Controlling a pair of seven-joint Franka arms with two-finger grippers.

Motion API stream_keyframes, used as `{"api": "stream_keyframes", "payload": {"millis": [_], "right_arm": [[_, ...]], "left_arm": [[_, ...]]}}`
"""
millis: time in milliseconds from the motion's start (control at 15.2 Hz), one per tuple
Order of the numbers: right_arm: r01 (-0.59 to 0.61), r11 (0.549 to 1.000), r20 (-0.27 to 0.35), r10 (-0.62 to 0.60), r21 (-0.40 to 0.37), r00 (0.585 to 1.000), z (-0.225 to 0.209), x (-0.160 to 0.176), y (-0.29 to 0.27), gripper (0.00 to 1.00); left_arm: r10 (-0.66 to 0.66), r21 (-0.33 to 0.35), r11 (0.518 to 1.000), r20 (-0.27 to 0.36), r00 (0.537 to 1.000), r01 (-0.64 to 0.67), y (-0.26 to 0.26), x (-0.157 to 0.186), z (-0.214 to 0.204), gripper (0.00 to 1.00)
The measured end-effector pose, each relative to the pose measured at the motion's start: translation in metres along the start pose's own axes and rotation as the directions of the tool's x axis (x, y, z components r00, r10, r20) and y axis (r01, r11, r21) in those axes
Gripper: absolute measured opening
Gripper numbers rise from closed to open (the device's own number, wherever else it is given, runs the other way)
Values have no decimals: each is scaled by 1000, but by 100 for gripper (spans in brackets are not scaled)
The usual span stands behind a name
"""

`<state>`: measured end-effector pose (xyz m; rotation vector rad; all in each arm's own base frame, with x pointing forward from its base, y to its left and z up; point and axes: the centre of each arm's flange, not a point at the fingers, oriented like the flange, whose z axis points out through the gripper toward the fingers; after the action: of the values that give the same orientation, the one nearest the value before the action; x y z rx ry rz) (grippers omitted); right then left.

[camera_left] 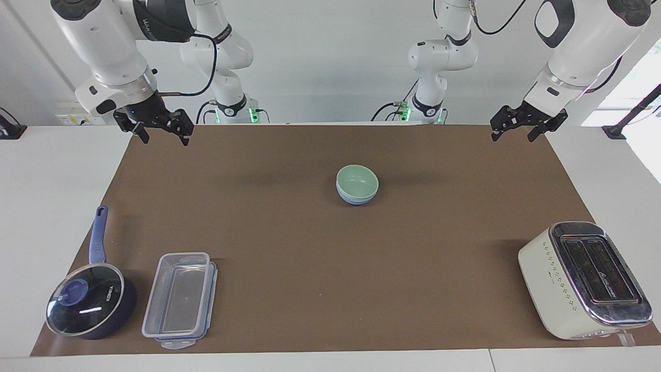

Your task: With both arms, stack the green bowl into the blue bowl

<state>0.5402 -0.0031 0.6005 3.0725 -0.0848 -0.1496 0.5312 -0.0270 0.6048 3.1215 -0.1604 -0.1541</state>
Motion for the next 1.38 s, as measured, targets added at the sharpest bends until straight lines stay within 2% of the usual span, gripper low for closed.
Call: {"api": "stream_keyframes", "payload": {"millis": [656, 1180, 1377], "right_arm": [[8, 1000, 29, -8, -12, 1000, 15, 9, 2, 100], [-5, 1000, -4, 5, -4, 1000, -2, 3, 9, 100], [-2, 1000, -15, 2, 20, 1000, -4, 3, 6, 100]], "left_arm": [[0, 0, 1000, -1, 1000, 0, 0, 0, -1, 100], [-2, 0, 1000, -2, 1000, 2, -1, -1, -1, 100], [-2, 0, 1000, -2, 1000, 2, -1, -1, -1, 100]]}}
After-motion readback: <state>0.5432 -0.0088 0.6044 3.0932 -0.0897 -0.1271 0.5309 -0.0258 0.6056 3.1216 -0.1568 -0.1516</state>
